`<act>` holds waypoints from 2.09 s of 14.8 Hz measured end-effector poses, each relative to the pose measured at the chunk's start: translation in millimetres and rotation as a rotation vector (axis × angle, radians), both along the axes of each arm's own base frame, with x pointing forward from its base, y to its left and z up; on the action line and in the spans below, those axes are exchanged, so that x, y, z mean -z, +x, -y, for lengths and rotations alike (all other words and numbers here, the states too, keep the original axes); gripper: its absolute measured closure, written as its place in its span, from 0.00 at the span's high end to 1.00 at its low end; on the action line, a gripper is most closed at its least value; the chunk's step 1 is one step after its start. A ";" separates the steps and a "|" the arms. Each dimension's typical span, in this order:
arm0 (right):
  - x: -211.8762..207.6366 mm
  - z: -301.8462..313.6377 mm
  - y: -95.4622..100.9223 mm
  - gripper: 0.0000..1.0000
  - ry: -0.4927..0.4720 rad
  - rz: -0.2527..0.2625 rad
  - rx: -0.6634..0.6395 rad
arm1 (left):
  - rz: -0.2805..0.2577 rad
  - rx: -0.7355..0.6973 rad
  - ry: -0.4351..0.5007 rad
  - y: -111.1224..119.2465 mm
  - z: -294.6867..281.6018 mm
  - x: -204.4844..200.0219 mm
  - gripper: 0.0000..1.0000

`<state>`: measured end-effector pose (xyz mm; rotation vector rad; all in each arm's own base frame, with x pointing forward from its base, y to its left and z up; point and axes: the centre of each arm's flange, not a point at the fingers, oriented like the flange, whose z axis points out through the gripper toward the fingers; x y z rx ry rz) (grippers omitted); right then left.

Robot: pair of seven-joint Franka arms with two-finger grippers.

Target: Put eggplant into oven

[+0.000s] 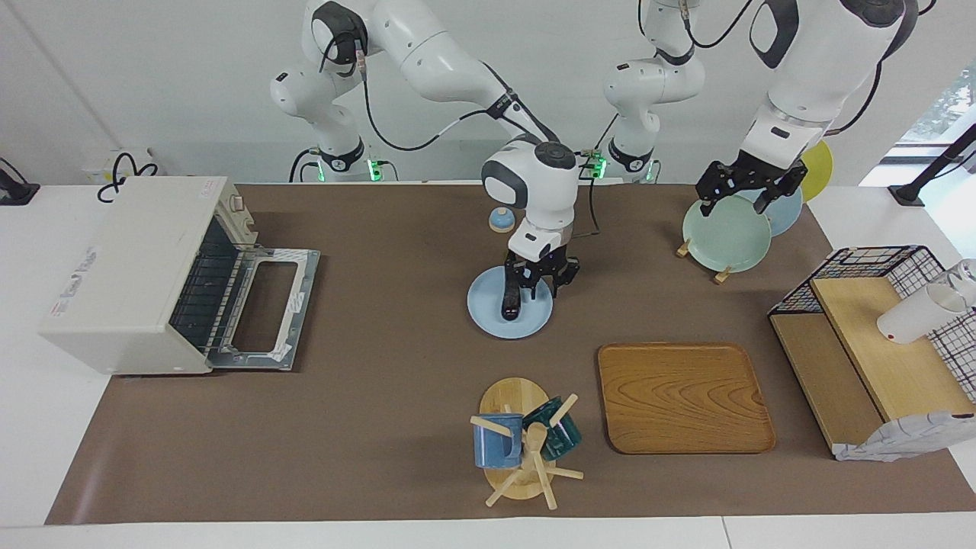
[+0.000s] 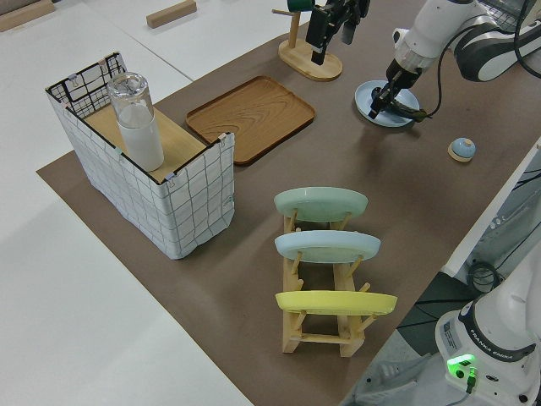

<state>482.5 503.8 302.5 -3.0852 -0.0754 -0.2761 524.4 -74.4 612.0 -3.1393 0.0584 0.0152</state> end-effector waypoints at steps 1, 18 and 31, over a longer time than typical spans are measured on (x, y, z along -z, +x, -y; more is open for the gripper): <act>4.3 -5.0 -8.0 0.46 0.004 0.001 -0.015 | 0.002 0.004 -0.001 -0.6 1.1 -7.3 1.00; -46.1 71.5 38.0 0.03 -0.383 -0.032 -0.232 | -0.009 0.013 -0.016 23.6 3.3 1.6 1.00; -87.6 416.1 89.0 0.03 -0.391 -0.239 -0.025 | -0.046 0.012 -0.011 18.4 2.2 3.4 1.00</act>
